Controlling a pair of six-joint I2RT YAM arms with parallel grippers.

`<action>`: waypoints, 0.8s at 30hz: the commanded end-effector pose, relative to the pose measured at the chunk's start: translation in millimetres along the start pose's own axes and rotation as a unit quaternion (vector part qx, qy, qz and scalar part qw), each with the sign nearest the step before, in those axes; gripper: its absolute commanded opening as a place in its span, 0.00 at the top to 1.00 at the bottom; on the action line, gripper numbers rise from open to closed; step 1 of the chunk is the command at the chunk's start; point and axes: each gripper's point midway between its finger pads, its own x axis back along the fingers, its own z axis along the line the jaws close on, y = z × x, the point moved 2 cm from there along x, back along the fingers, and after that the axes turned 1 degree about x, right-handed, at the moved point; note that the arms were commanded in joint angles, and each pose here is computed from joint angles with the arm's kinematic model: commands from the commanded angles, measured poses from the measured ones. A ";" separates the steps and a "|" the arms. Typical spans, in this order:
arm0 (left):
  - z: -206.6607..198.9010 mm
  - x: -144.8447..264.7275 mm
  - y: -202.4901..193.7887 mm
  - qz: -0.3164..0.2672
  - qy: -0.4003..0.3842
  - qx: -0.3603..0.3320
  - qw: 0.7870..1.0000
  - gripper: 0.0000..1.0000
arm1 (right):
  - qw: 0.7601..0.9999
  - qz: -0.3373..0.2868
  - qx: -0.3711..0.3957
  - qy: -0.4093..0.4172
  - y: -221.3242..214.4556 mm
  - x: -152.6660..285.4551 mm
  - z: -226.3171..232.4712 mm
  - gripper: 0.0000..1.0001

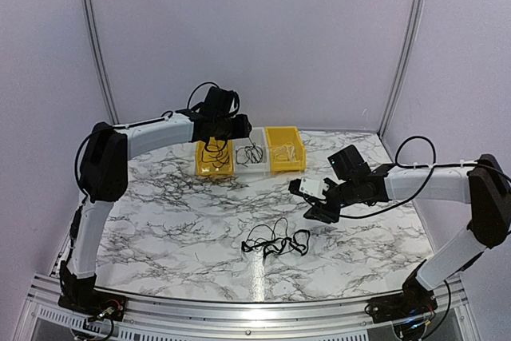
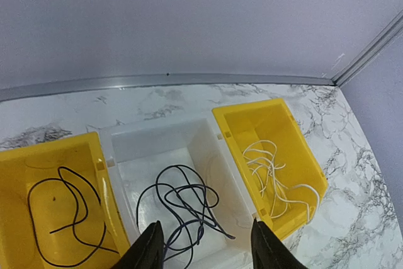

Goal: Untangle the cables

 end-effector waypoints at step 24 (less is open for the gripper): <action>60.6 177.3 -11.0 -0.004 0.105 -0.067 0.992 0.47 | 0.992 -0.091 -0.037 -0.075 140.5 -39.7 -133.1 0.66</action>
